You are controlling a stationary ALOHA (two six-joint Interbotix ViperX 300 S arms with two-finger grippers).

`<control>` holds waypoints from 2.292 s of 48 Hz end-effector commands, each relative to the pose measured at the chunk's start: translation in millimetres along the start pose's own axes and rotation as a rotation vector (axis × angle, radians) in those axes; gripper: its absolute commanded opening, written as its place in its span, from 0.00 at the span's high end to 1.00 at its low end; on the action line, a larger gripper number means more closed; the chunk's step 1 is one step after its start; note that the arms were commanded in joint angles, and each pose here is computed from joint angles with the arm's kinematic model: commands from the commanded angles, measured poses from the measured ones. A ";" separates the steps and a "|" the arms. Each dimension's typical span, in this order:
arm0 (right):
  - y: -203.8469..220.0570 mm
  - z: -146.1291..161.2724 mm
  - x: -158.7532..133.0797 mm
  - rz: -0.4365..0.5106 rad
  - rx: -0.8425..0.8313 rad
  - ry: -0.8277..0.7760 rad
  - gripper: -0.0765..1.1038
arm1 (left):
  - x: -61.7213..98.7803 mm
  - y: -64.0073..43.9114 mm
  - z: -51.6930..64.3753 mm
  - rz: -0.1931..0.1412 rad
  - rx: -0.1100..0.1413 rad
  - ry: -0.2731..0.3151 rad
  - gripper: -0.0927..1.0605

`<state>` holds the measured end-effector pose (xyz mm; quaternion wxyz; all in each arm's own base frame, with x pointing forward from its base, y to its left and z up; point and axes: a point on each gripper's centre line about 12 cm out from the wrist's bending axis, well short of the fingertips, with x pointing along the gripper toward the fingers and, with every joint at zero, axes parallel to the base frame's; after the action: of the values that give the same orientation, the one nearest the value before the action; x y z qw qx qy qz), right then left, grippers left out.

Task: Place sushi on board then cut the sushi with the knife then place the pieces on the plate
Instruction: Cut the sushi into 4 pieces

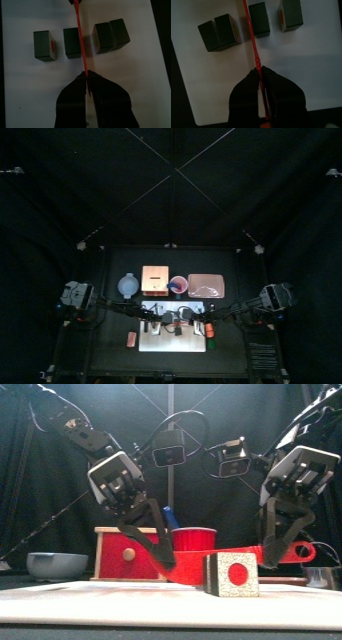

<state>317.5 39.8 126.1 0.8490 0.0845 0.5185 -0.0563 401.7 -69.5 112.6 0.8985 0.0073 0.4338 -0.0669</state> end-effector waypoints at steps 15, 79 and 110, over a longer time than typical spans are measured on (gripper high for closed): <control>19.2 15.4 -35.2 0.071 0.017 -0.092 0.60 | -33.7 -26.3 30.2 -0.046 0.044 -0.045 0.54; 32.9 -7.0 -0.1 0.073 0.021 0.024 0.60 | 2.0 -44.8 5.4 -0.076 0.019 0.056 0.54; 59.8 -5.9 -7.8 0.140 0.034 0.019 0.60 | -5.9 -59.1 7.0 -0.109 -0.007 0.067 0.54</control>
<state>320.4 99.3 124.8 0.8405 0.1311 0.5257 -0.0063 400.8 -115.4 113.7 0.8794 -0.0242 0.4655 -0.0974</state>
